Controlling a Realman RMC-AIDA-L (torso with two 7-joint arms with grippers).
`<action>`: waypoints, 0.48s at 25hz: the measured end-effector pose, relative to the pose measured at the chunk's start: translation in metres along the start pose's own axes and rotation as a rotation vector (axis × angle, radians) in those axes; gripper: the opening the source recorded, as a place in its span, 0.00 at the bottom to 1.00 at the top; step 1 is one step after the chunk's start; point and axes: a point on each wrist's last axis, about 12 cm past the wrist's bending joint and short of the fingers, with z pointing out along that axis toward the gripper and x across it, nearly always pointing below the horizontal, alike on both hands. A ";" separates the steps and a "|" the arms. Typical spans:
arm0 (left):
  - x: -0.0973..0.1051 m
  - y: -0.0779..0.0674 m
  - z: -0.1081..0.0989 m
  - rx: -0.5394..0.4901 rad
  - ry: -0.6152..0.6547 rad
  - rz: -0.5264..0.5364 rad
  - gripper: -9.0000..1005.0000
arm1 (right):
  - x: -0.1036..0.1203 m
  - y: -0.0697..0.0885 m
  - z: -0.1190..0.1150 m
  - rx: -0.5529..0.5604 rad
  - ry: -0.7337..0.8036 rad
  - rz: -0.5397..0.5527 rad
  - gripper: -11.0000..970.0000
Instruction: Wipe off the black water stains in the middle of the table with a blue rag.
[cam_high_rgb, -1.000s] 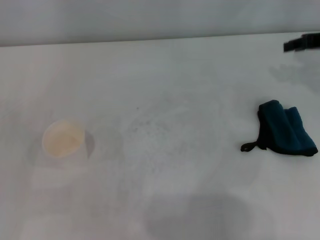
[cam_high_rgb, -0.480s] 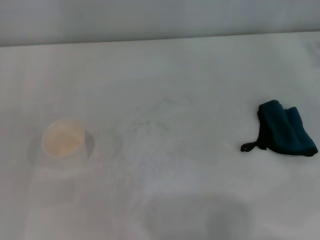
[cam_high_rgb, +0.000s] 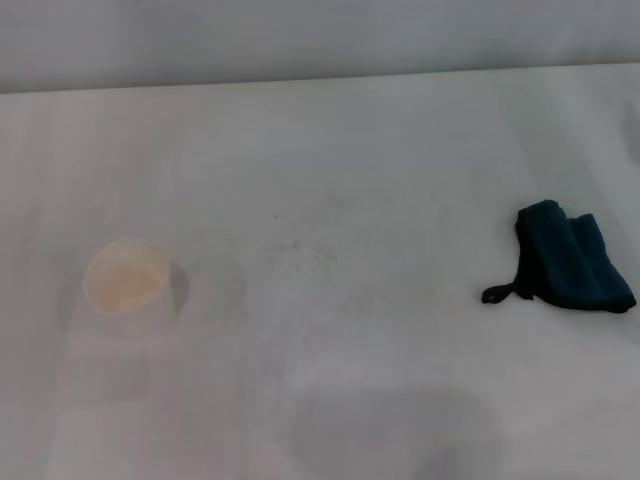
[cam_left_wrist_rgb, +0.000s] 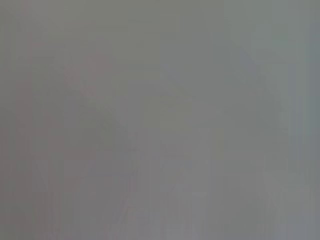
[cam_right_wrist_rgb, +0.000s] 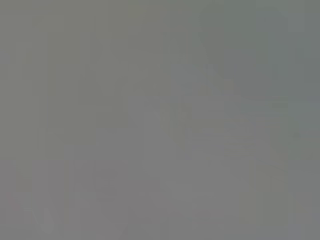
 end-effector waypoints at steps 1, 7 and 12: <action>0.000 0.000 0.000 -0.001 0.001 0.002 0.88 | 0.004 0.002 -0.002 0.012 -0.007 -0.022 0.36; 0.002 0.002 -0.005 -0.012 0.008 0.005 0.88 | 0.018 0.011 -0.008 0.055 -0.011 -0.119 0.36; 0.004 0.002 -0.007 -0.032 0.024 0.016 0.88 | 0.026 0.015 -0.013 0.084 -0.001 -0.153 0.38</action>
